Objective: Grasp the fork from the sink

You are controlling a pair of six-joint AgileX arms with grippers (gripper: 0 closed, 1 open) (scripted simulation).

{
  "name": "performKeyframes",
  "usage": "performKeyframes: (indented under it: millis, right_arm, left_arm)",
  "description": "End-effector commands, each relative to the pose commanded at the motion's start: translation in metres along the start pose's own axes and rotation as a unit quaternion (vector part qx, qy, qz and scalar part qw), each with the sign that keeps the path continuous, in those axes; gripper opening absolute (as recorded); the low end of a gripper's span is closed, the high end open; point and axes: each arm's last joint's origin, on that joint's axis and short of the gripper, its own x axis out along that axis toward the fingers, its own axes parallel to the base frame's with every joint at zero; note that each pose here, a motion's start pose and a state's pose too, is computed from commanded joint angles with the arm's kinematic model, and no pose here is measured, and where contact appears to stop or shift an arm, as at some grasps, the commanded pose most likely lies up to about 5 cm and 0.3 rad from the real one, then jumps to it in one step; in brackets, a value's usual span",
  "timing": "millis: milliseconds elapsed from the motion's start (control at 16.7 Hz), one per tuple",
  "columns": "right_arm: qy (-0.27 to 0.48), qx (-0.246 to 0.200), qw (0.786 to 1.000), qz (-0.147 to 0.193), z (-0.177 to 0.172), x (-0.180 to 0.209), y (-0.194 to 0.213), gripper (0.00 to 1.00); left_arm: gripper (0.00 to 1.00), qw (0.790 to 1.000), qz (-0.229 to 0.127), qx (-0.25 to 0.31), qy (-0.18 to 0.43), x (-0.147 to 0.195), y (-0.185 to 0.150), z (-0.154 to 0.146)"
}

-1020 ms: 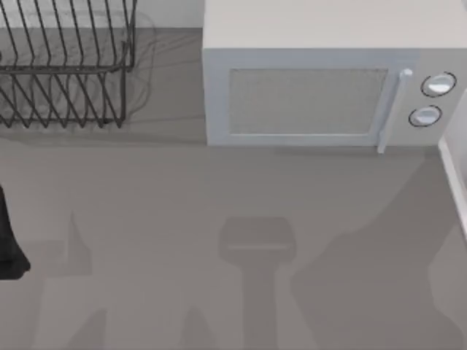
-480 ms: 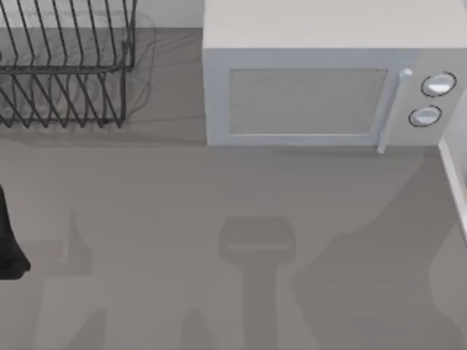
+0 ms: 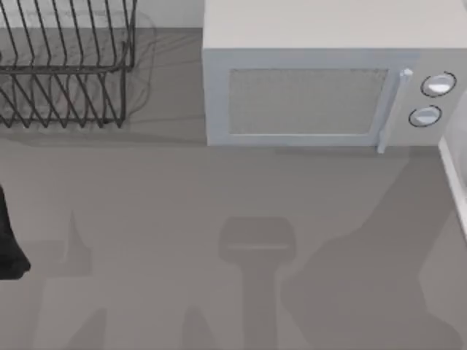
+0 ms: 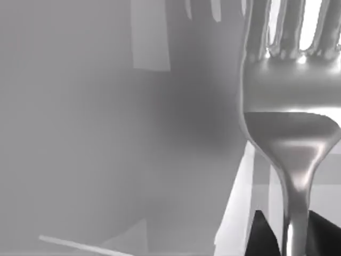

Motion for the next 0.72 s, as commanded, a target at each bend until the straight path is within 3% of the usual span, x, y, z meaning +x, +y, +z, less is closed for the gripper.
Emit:
performKeyframes:
  millis: [480,720]
  right_arm:
    - [0.001,0.000,1.000,0.000,0.001,-0.107,0.001,0.00]
    - [-0.001,0.000,1.000,0.000,0.000,-0.120,0.002,0.00]
  left_arm:
    - [1.00,1.000,0.000,0.000,0.000,0.000,0.000,0.000]
    - [1.00,1.000,0.000,0.000,0.000,0.000,0.000,0.000]
